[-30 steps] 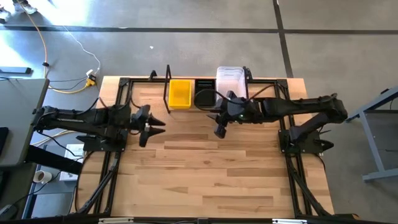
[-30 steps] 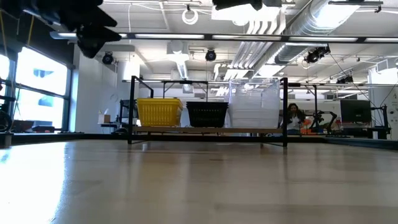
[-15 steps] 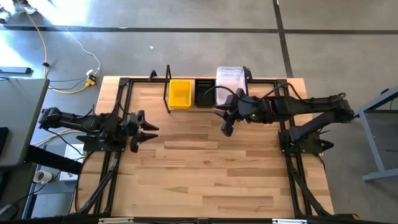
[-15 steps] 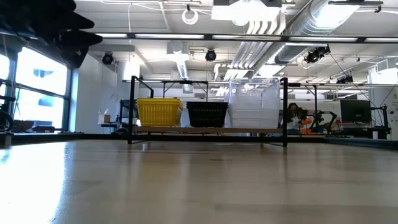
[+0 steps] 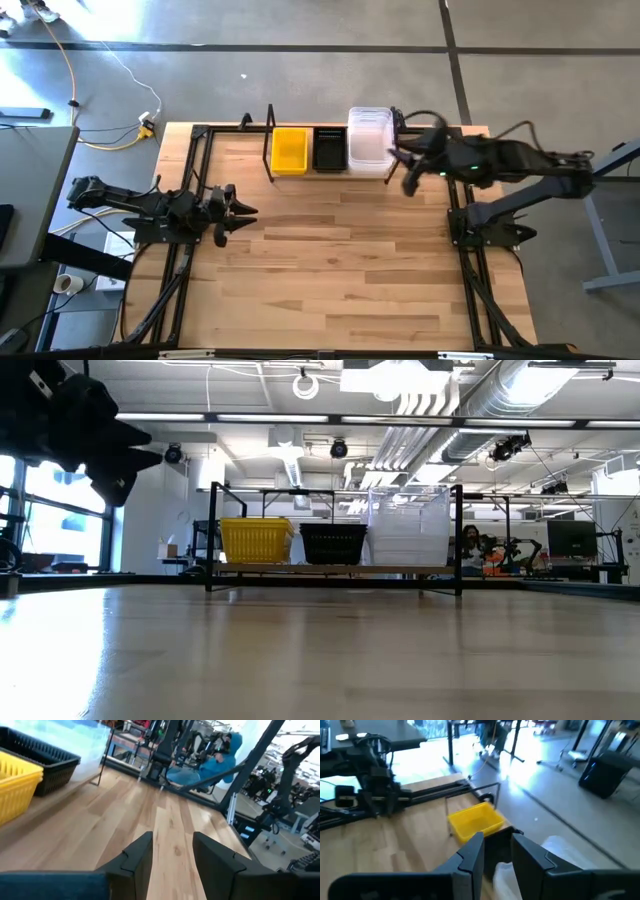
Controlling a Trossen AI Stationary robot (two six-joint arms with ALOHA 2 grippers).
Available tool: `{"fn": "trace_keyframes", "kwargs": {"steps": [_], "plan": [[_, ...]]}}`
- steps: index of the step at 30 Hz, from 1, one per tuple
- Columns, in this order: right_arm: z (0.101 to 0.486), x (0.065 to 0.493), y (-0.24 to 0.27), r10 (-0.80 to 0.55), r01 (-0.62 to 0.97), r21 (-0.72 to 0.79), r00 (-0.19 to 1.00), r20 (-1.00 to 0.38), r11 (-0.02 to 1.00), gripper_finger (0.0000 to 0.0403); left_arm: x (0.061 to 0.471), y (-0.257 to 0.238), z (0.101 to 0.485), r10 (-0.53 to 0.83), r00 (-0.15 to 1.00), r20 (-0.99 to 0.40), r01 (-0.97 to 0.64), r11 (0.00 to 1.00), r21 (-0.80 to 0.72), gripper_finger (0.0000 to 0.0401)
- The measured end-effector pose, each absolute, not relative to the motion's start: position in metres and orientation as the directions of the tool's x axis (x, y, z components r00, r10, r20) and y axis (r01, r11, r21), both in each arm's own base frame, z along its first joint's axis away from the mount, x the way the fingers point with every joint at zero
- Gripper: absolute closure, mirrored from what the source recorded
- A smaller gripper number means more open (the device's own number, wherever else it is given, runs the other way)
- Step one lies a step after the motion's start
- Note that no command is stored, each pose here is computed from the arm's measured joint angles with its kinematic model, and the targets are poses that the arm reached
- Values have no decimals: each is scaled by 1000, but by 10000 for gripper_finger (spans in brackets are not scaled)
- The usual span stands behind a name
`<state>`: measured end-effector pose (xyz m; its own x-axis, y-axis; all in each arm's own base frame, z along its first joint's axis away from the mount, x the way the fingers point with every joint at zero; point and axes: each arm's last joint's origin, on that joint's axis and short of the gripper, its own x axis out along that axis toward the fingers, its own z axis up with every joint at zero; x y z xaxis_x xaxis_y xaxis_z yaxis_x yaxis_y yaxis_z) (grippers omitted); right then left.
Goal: Stack baskets on shelf by color
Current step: Return to Home Position
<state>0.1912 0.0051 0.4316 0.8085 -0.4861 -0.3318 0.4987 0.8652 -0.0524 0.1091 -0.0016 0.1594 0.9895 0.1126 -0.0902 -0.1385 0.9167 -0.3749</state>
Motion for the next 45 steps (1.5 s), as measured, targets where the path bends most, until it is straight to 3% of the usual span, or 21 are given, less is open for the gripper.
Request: {"fn": "trace_keyframes", "kwargs": {"steps": [6, 17, 27, 45], "plan": [[412, 140, -4, -587, 594, -62, 765, -266, 802, 318, 109, -1, 162, 120, 990, -76, -139, 931, -339, 279], [332, 92, -8, -561, 576, 60, 812, -165, 816, 318, 109, -1, 157, 143, 982, -125, -171, 954, -248, 279], [274, 80, -9, -533, 544, 113, 838, -114, 831, 318, 109, -1, 157, 143, 982, -125, -171, 952, -253, 279], [209, 77, -4, -332, 345, 183, 938, -99, 921, 318, 109, -1, 157, 143, 982, -124, -170, 952, -254, 279]]}}
